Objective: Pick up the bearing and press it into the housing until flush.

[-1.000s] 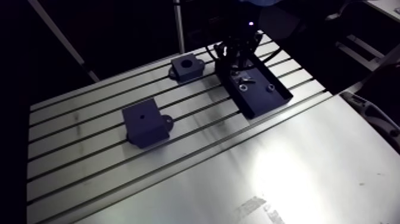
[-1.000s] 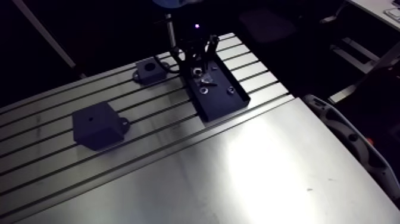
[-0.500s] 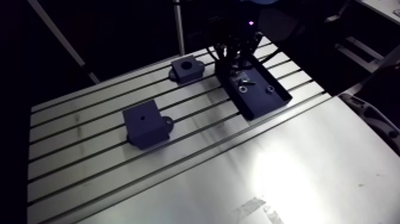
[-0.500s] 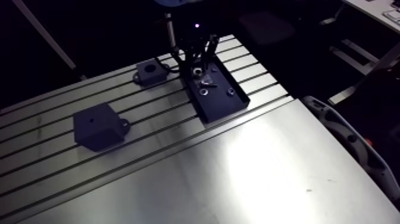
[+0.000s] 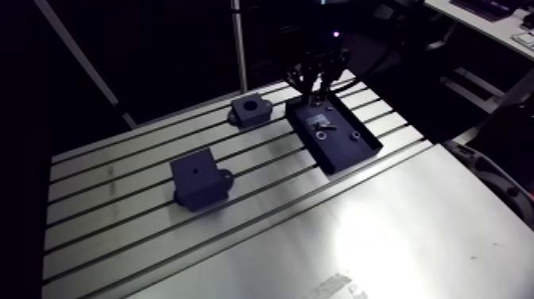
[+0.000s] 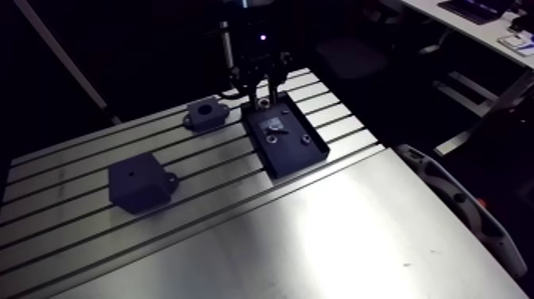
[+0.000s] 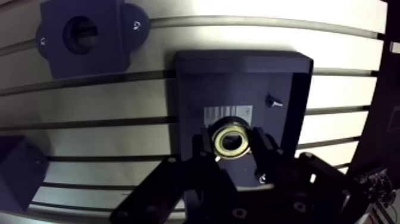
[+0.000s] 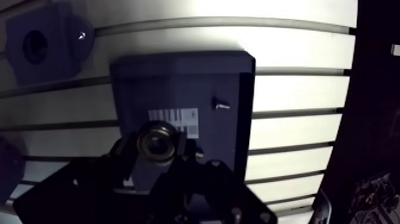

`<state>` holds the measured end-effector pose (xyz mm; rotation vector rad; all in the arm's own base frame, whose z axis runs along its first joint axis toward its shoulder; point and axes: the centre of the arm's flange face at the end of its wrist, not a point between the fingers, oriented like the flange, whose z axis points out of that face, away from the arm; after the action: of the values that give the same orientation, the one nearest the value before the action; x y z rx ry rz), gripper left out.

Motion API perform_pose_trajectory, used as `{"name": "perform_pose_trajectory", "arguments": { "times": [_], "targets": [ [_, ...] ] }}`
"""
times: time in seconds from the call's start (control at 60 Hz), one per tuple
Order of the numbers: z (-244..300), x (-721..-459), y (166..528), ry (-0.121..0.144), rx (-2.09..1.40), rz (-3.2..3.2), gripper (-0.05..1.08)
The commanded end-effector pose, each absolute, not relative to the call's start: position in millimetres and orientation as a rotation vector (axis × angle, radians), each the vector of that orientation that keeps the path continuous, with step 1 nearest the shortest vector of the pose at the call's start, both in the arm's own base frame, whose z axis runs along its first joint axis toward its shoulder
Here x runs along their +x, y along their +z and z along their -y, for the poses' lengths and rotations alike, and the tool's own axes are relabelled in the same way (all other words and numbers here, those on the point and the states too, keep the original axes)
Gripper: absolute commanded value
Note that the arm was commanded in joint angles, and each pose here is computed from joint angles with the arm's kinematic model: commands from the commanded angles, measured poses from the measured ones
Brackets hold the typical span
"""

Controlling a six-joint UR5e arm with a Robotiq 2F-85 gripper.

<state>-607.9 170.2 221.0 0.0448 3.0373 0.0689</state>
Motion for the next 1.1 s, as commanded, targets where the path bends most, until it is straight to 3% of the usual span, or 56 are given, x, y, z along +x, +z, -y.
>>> {"name": "perform_pose_trajectory", "arguments": {
  "times": [0.017,0.2,0.467,0.7,1.1],
  "targets": [
    [-166,-603,251,0.08,0.071,-3.049,0.57],
    [-138,-620,269,0.106,0.063,-3.079,0.57],
    [-91,-651,279,0.116,-0.035,-3.1,0.58],
    [-84,-676,251,0.093,-0.045,-3.076,0.58],
    [-59,-697,218,0.096,-0.085,-3.076,0.58]
  ]
}}
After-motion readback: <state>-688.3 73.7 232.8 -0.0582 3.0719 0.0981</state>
